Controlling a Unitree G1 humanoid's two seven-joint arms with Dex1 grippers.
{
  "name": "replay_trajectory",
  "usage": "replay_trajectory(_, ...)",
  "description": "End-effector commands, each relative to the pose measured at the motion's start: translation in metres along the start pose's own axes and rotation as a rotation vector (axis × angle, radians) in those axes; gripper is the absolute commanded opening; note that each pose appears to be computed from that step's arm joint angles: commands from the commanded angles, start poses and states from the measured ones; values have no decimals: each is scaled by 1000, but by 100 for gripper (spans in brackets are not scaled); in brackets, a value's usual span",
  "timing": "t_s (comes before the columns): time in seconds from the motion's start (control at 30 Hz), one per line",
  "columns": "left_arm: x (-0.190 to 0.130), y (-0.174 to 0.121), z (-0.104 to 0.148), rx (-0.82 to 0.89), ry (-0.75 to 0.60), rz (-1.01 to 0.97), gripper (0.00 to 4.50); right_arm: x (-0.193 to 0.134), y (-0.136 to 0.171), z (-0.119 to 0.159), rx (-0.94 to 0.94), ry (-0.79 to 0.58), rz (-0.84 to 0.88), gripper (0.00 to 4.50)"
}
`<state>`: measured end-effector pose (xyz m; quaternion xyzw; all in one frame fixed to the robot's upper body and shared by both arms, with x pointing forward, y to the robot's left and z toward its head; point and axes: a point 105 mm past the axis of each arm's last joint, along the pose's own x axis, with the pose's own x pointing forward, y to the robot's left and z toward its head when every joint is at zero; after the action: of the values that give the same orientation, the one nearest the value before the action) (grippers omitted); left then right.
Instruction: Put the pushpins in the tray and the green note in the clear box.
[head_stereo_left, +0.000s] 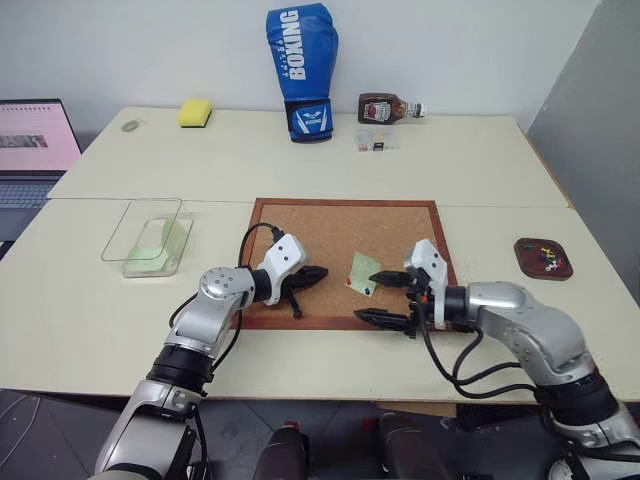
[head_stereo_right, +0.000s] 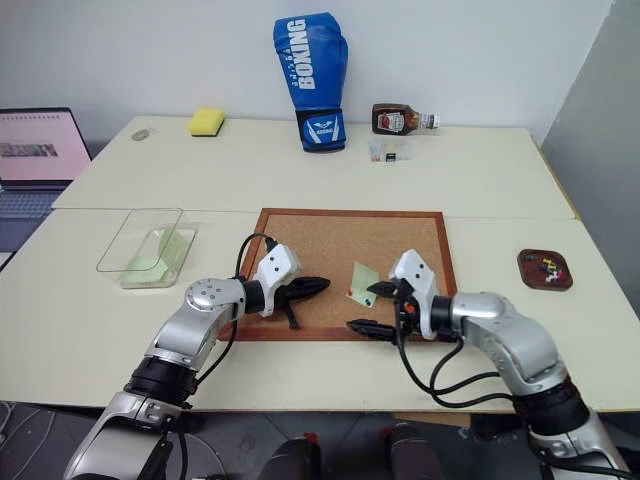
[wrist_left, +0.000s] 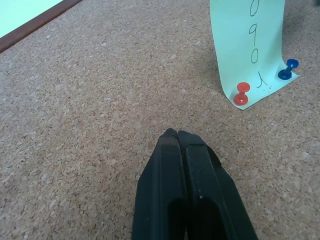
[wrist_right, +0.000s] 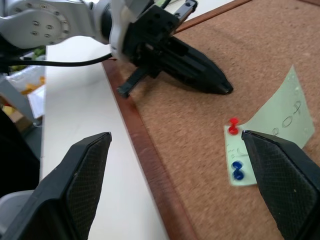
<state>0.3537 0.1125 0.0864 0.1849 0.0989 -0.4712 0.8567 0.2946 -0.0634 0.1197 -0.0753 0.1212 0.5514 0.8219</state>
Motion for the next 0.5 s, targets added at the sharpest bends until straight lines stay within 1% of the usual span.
replay_trajectory(0.03, -4, 3, -10, 6, 46, 28, 0, 5, -8, 5, -74, -27, -32, 443)
replay_trajectory(0.2, -5, 4, -10, 9, 49, 32, 0, 9, -19, -15, -69, 1, -68, 443)
replay_trajectory(0.27, -4, 4, -9, 8, 49, 29, 0, 10, -23, -17, -56, -8, -82, 407)
replay_trajectory(0.3, -4, 3, -9, 8, 48, 28, 0, 11, -24, -17, -44, -18, -88, 399)
replay_trajectory(0.33, -4, 3, -9, 9, 48, 27, 0, 12, -26, -16, -36, -26, -93, 380)
replay_trajectory(0.4, -3, 3, -8, 9, 47, 25, 0, 14, -26, -16, -33, -31, -96, 327)
replay_trajectory(0.5, -3, 3, -8, 10, 47, 24, 0, 16, -25, -15, -27, -39, -94, 280)
